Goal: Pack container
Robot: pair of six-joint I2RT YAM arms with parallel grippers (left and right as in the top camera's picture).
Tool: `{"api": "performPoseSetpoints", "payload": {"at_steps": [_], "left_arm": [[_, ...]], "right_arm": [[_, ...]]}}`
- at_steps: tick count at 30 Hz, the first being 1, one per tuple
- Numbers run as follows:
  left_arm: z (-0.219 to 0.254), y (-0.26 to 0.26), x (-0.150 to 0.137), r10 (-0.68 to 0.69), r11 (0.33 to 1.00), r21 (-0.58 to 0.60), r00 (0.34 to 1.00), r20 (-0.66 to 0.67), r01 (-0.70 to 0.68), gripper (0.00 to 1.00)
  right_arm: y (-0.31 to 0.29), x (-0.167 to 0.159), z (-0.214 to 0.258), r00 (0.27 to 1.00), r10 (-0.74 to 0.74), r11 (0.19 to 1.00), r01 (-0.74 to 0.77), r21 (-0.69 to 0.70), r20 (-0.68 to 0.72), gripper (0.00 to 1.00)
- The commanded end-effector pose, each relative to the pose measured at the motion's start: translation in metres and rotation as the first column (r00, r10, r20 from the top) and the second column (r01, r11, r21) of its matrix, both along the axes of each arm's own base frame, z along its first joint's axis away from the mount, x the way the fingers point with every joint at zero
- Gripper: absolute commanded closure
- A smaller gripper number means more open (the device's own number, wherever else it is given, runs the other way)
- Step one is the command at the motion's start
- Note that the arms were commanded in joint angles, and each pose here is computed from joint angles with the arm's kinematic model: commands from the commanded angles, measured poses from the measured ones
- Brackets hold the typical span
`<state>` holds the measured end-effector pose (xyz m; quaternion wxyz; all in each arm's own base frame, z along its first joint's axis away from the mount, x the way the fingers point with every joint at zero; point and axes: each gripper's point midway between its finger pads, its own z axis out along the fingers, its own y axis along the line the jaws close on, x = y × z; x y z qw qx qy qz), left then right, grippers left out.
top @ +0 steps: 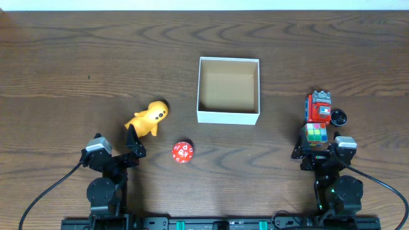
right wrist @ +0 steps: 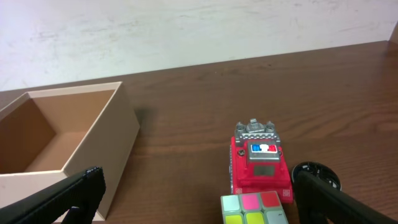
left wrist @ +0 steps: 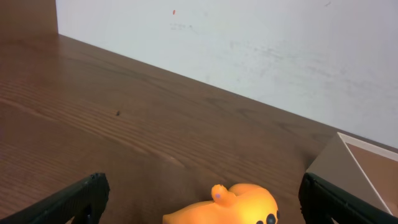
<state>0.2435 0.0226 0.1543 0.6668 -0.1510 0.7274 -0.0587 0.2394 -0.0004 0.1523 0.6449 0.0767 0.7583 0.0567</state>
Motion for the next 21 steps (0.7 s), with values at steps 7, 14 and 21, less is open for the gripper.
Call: {"api": "performPoseSetpoints", "payload": {"at_steps": [7,14,21], "left_arm": [[-0.018,0.001,-0.001,0.006,1.0,0.015,0.999,-0.053,-0.005,0.02],[-0.018,0.001,-0.001,0.006,1.0,0.015,0.999,-0.053,-0.005,0.02],[-0.018,0.001,-0.001,0.006,1.0,0.015,0.999,-0.053,-0.005,0.02]], "right_arm": [[0.0,0.001,0.009,0.999,-0.011,0.997,0.008,0.071,0.043,0.01],[-0.002,-0.008,0.075,0.987,-0.004,1.0,0.006,-0.014,0.16,0.01],[-0.014,-0.013,0.151,0.995,-0.072,0.996,0.075,-0.038,0.071,0.01]]}}
